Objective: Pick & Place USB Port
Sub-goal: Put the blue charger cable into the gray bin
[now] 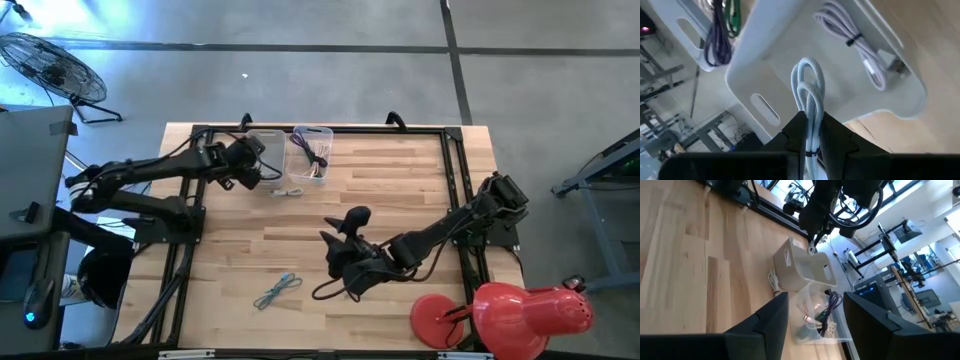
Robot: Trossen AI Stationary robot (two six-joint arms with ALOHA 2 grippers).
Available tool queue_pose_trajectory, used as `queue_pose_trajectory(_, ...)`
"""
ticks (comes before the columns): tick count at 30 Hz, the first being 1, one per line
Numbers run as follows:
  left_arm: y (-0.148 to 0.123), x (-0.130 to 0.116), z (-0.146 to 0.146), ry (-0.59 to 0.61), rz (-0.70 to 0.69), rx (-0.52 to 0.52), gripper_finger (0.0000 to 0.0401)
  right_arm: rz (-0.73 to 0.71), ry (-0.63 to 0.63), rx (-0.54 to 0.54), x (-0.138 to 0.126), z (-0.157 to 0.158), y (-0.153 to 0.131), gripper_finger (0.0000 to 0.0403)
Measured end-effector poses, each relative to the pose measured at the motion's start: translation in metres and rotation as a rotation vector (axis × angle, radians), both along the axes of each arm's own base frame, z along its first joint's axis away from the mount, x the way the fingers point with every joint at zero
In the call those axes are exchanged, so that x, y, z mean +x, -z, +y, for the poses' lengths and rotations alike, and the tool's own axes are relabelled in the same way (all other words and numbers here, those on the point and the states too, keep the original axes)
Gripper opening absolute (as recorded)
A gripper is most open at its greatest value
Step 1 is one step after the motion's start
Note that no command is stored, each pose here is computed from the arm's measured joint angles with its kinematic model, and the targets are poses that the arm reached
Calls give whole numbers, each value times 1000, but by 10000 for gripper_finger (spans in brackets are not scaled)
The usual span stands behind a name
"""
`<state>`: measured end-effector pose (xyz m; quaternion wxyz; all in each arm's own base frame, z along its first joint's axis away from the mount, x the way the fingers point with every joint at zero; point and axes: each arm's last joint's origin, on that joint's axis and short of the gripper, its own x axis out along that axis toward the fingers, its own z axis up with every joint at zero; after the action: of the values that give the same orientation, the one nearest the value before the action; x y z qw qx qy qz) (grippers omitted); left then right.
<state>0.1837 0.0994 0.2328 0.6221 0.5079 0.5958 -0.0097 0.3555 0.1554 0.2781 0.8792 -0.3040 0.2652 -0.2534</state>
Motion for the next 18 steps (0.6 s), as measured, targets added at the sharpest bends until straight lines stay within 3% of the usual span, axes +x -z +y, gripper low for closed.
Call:
queue_pose_trajectory(8, -4, 9, 4, -1, -86, 50, 45, 4, 6, 53, -2, -1, 3, 181)
queue_pose_trajectory(12, -7, 10, 7, -93, -129, 101, 46, 10, -6, 72, -2, 0, 4, 181)
queue_pose_trajectory(18, -5, 12, 6, -96, -168, 46, 46, 11, -17, 91, -2, 0, 5, 181)
